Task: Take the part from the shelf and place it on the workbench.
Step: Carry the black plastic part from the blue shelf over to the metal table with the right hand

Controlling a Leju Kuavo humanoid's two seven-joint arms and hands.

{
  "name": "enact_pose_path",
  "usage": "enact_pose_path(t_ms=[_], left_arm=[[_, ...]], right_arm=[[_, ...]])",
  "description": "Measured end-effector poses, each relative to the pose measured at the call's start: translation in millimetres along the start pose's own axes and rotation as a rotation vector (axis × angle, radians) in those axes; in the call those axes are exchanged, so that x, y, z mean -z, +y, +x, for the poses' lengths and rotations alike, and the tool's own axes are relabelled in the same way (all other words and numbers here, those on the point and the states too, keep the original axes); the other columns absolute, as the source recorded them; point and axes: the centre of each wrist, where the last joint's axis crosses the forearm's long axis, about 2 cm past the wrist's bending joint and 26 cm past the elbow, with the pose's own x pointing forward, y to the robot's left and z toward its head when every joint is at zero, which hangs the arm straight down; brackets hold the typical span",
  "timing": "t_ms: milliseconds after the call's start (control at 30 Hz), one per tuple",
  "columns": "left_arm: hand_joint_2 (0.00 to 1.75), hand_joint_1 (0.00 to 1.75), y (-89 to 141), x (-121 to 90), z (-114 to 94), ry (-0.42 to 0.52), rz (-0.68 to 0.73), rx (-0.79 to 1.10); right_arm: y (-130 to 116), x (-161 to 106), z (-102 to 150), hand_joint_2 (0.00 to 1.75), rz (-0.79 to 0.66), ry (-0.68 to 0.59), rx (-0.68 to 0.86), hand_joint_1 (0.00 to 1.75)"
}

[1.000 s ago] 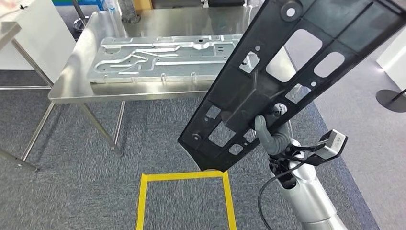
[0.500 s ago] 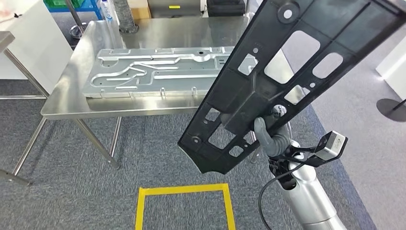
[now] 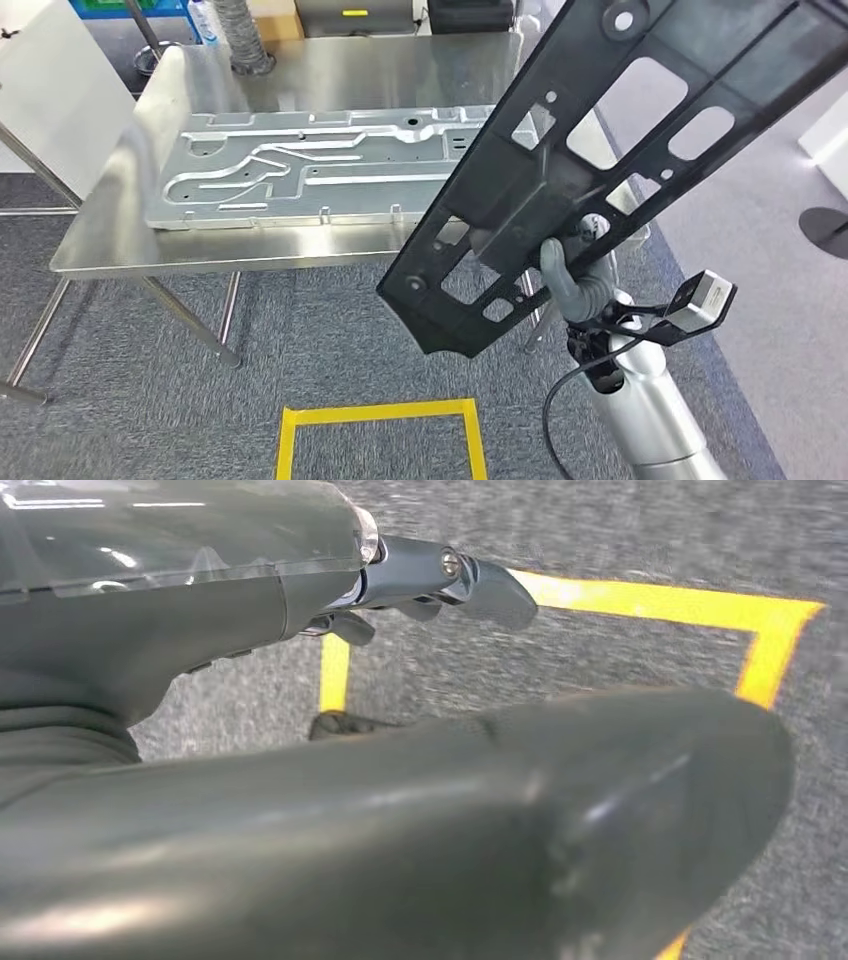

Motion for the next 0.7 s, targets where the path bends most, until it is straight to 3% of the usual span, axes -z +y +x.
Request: enact_pose_path(t_ms=[400, 700], left_arm=[[0.0, 0.0, 2.3, -4.2, -9.7, 0.016, -0.002, 0.0], [0.0, 0.0, 0.5, -1.4, -3.3, 0.001, -0.003, -0.003]], right_arm=[[-3.0, -25.4, 4.1, 1.75, -0.062, 0.011, -0.006, 1.75], [-7.3, -29.1, 7.9, 1.75, -0.07, 0.008, -0.02, 1.75]])
